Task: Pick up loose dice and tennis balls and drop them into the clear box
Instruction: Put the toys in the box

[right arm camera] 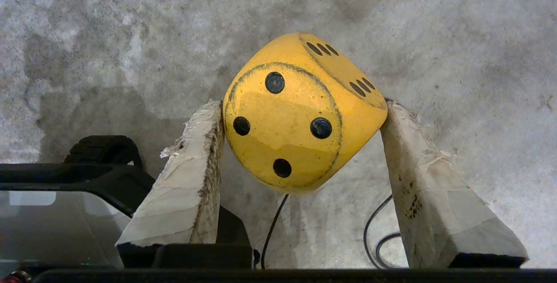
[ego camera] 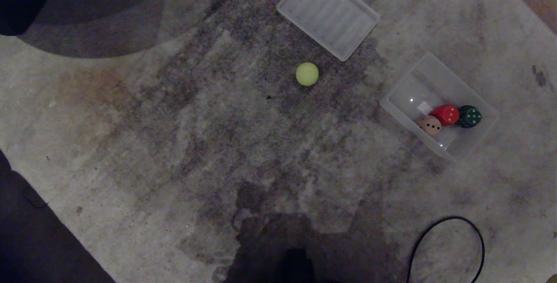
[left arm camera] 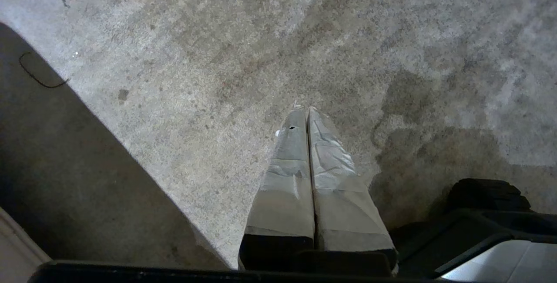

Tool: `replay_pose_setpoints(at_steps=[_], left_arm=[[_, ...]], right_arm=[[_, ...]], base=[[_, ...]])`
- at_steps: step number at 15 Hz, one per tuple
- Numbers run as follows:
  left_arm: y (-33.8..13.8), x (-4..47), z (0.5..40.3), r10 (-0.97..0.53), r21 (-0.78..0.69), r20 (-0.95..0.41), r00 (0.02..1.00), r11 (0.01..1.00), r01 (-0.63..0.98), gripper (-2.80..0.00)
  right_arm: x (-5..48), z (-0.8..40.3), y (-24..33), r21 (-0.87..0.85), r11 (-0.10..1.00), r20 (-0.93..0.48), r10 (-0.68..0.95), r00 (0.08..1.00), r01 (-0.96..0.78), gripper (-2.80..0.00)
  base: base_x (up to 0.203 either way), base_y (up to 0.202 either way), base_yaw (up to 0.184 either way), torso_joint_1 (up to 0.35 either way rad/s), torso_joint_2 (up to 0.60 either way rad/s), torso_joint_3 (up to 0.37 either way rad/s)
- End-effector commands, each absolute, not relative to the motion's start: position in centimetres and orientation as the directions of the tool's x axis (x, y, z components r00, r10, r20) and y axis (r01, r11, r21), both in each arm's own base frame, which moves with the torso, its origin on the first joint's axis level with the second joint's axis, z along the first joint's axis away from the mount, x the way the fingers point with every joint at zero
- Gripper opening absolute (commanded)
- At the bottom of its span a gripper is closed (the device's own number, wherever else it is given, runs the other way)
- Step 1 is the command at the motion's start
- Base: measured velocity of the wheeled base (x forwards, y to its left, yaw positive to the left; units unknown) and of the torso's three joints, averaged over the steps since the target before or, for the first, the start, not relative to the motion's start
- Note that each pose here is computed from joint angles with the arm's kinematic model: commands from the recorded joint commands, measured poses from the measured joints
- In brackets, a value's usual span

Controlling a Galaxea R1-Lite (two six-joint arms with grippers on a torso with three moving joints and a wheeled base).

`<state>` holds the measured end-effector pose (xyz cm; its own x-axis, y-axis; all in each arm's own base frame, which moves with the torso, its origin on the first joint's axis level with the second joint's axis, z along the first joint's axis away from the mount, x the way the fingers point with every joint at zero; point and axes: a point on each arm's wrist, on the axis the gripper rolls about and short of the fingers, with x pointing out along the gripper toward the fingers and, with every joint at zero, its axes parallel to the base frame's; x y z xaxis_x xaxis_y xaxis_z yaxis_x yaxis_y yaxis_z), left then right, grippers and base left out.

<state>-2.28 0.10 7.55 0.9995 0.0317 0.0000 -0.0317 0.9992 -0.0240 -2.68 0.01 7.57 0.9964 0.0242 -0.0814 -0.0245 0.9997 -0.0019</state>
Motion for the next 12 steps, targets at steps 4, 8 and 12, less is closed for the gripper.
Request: replay_pose_setpoints(at_steps=[4, 8, 12], left_arm=[[0.1, -2.26, 7.49, 0.031, -0.021, -0.005, 1.0, 0.999, -0.031, -2.8], [0.09, -2.26, 7.51, 0.026, -0.018, -0.003, 1.0, 0.999, -0.026, -2.8], [0.09, -2.26, 7.49, 0.029, -0.021, -0.005, 1.0, 0.999, -0.029, -2.8]], right_arm=[[-2.68, 7.56, 0.02, -0.002, 1.0, -0.081, 0.025, 0.996, -0.025, -2.8], [-2.68, 7.56, 0.02, 0.0, 1.0, -0.081, 0.025, 0.996, -0.025, -2.8], [-2.68, 7.55, 0.02, -0.002, 1.0, -0.082, 0.025, 0.996, -0.025, -2.8]], base=[[0.0, 0.0, 0.0, 0.0, 0.0, 0.0], [0.0, 0.0, 0.0, 0.0, 0.0, 0.0], [0.0, 0.0, 0.0, 0.0, 0.0, 0.0]])
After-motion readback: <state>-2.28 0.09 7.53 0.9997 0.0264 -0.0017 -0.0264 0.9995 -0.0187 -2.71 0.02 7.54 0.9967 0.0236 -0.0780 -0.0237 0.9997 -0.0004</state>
